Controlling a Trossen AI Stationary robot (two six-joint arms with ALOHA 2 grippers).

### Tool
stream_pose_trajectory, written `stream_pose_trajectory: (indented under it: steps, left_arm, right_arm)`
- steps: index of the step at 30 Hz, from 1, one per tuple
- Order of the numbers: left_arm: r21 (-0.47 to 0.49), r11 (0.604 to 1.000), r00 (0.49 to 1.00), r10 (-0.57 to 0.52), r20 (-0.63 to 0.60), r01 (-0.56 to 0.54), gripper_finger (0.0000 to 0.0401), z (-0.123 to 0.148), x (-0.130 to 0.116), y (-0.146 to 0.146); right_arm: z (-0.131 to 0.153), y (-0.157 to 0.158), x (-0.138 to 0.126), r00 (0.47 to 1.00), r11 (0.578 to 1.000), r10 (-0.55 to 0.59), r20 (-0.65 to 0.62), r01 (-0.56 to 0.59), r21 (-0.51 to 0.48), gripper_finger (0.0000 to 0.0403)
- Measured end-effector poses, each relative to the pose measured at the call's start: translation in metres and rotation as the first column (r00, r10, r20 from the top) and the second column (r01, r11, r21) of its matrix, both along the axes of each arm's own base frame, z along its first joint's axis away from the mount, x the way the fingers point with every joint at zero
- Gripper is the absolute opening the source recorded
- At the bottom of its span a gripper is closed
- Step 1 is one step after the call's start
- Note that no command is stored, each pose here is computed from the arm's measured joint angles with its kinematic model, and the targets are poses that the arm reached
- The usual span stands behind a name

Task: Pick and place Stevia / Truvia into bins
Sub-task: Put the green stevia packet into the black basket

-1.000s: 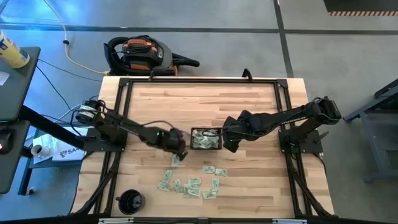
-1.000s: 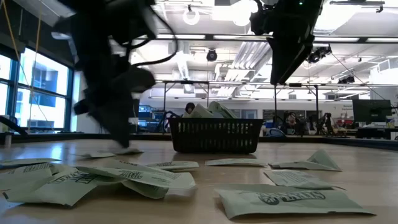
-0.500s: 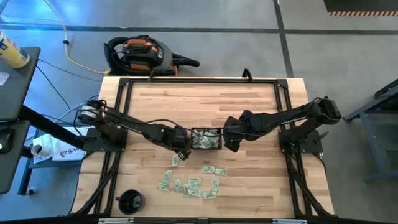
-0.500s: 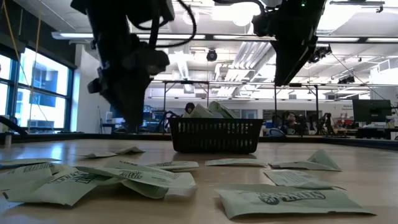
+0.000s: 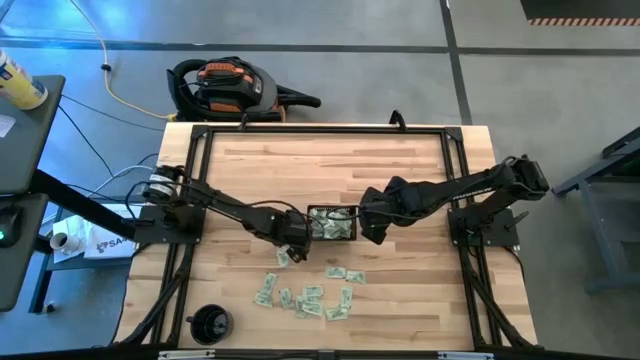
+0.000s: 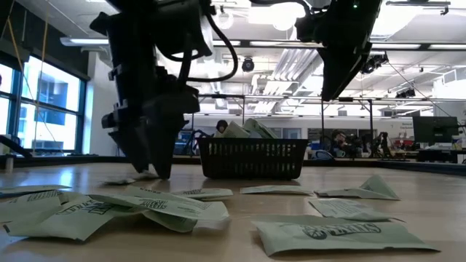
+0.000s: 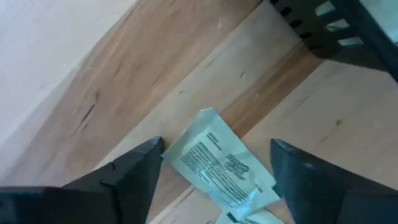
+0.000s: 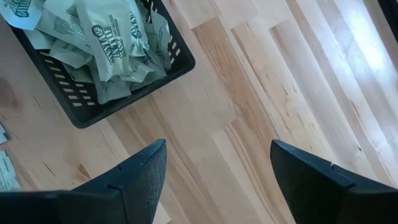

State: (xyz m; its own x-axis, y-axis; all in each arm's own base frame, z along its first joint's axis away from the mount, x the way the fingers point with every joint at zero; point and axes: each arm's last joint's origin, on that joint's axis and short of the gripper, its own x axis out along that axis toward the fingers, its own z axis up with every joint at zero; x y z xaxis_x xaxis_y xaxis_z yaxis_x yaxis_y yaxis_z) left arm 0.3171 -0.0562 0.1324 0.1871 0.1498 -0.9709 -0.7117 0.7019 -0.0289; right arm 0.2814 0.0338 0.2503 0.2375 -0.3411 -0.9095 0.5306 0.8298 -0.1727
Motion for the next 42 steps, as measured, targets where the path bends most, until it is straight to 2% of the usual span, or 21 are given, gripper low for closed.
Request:
stream_pose_trajectory:
  steps: [3,10,11,14,16,18,21,25,28,32,35,38,42]
  left_arm:
    - [0.008,0.999,0.999,-0.035,-0.024,0.035,0.0266,-0.005,0.0,0.0]
    - [0.051,0.987,0.987,-0.149,-0.055,0.152,0.0047,0.005,0.005,0.005]
    - [0.048,0.986,0.985,-0.158,-0.062,0.161,0.0034,0.011,0.007,0.006]
    - [0.077,0.978,0.975,-0.181,-0.129,0.192,0.004,0.031,0.009,0.008]
    - [0.111,0.973,0.978,-0.199,-0.059,0.204,0.0058,0.059,0.022,0.006]
    - [0.138,0.961,0.97,-0.237,-0.051,0.242,0.006,0.083,0.026,0.003]
    - [0.209,0.937,0.955,-0.294,0.038,0.28,0.0033,0.108,0.042,-0.002]
    - [0.285,0.912,0.908,-0.361,0.214,0.296,0.0033,0.125,0.062,0.0]
    - [0.329,0.901,0.885,-0.378,0.273,0.283,0.0065,0.117,0.078,0.009]
    - [0.403,0.86,0.869,-0.43,0.244,0.313,0.0151,0.094,0.098,0.024]
    - [0.373,0.86,0.872,-0.444,0.207,0.349,0.0215,0.074,0.106,0.031]
    - [0.3,0.869,0.871,-0.457,0.183,0.393,0.0265,0.056,0.109,0.036]
    - [0.276,0.87,0.874,-0.461,0.156,0.409,0.0294,0.044,0.11,0.036]
  right_arm:
    - [0.0,0.0,-0.001,1.0,1.0,0.0,-0.012,0.0,-0.002,0.0277]
    - [0.0,-0.001,-0.003,1.0,1.0,-0.019,-0.022,0.019,-0.009,0.0277]
    - [0.0,-0.001,-0.003,1.0,1.0,-0.019,-0.023,0.019,-0.01,0.0277]
    - [0.0,-0.001,-0.003,1.0,1.0,-0.02,-0.024,0.02,-0.015,0.0277]
    - [0.0,-0.001,-0.004,0.999,0.999,-0.02,-0.03,0.02,-0.025,0.0277]
    - [0.0,-0.002,-0.006,0.999,0.999,-0.018,-0.049,0.016,-0.033,0.0277]
    - [0.001,-0.003,-0.012,0.995,0.999,-0.012,-0.096,0.008,-0.042,0.0277]
    - [0.014,-0.002,-0.032,0.99,0.997,-0.019,-0.141,0.008,-0.076,0.0277]
    - [0.027,-0.002,-0.05,0.987,0.993,-0.052,-0.155,0.034,-0.117,0.0277]
    - [0.04,-0.006,-0.072,0.989,0.991,-0.094,-0.117,0.082,-0.105,0.0277]
    - [0.038,-0.008,-0.085,0.989,0.99,-0.12,-0.091,0.113,-0.079,0.0277]
    - [0.029,-0.01,-0.095,0.984,0.987,-0.149,-0.093,0.142,-0.072,0.0277]
    - [0.011,-0.008,-0.098,0.986,0.989,-0.143,-0.081,0.139,-0.049,0.0277]
